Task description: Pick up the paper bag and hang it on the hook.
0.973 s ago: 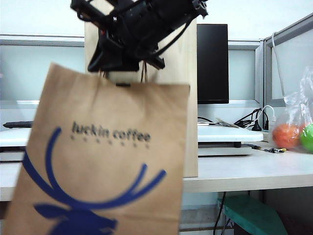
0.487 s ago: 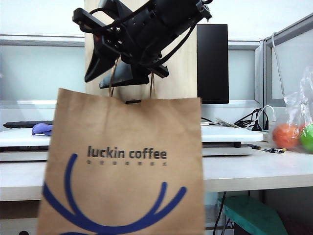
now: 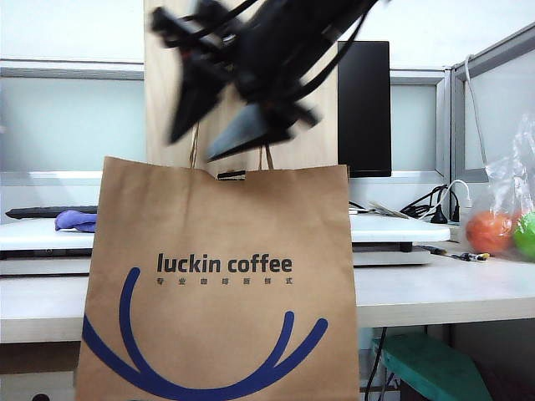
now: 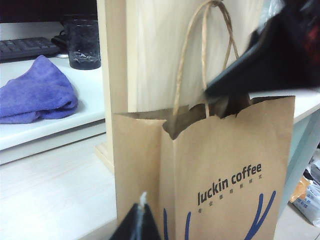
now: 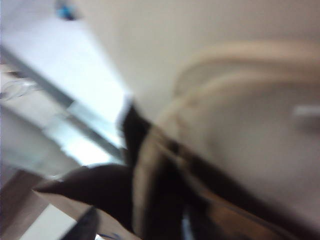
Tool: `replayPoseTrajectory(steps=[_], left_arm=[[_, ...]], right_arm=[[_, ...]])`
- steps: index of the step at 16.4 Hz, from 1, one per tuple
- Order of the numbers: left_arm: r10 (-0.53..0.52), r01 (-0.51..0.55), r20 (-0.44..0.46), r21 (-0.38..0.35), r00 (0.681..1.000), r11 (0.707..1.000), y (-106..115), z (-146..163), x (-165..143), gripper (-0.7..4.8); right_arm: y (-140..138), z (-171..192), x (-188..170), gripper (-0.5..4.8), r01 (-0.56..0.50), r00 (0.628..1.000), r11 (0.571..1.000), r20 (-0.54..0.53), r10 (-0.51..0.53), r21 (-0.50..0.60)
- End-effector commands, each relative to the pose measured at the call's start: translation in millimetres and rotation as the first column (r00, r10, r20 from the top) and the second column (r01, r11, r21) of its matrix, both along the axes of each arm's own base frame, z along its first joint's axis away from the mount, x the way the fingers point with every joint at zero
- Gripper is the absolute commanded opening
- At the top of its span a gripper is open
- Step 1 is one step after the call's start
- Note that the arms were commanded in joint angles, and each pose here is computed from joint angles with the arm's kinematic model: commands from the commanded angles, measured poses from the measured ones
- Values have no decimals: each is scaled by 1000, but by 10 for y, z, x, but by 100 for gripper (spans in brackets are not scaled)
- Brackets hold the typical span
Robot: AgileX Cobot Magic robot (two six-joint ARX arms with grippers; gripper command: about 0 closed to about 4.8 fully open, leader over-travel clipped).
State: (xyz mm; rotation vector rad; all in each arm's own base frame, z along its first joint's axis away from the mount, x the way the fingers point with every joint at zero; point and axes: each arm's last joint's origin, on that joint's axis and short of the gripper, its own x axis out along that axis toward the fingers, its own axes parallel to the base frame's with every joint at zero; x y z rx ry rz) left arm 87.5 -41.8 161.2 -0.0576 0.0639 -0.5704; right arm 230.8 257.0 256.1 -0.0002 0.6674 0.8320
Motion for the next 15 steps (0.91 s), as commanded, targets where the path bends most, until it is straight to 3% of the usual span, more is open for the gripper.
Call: replayPoseTrajectory(steps=[1, 2, 4, 7, 8, 9, 12, 15], left_arm=[[1, -1, 8, 1, 1000, 1000, 2, 9, 0, -6], [2, -2, 8, 1, 1000, 1000, 3, 10, 0, -5], [29, -29, 8, 1, 1000, 1000, 29, 10, 12, -5], [110, -110, 8, 0, 994, 994, 100, 10, 40, -6], [132, -132, 8, 0, 991, 991, 123, 10, 48, -6], [155, -155, 8, 1, 988, 988, 144, 10, 54, -6], [218, -218, 8, 0, 976, 976, 204, 10, 70, -6], [296, -296, 8, 1, 955, 955, 281, 10, 84, -6]], right_arm=[[-95, 313, -109, 217, -38, 997, 996, 66, 33, 83], [-171, 464, -201, 216, -82, 995, 989, 72, 74, 122], [-290, 664, -448, 216, -99, 991, 990, 105, 89, 96], [-582, 884, -791, 198, -18, 986, 1000, 168, 20, -15], [-708, 968, -906, 123, 3, 982, 1000, 188, 1, -24], [-839, 1058, -1027, -3, 8, 976, 1000, 216, -3, -24], [-1253, 1272, -1307, -2, 84, 949, 996, 305, -85, 15], [-1782, 1326, -1619, -2, 251, 877, 963, 399, -268, 95]])
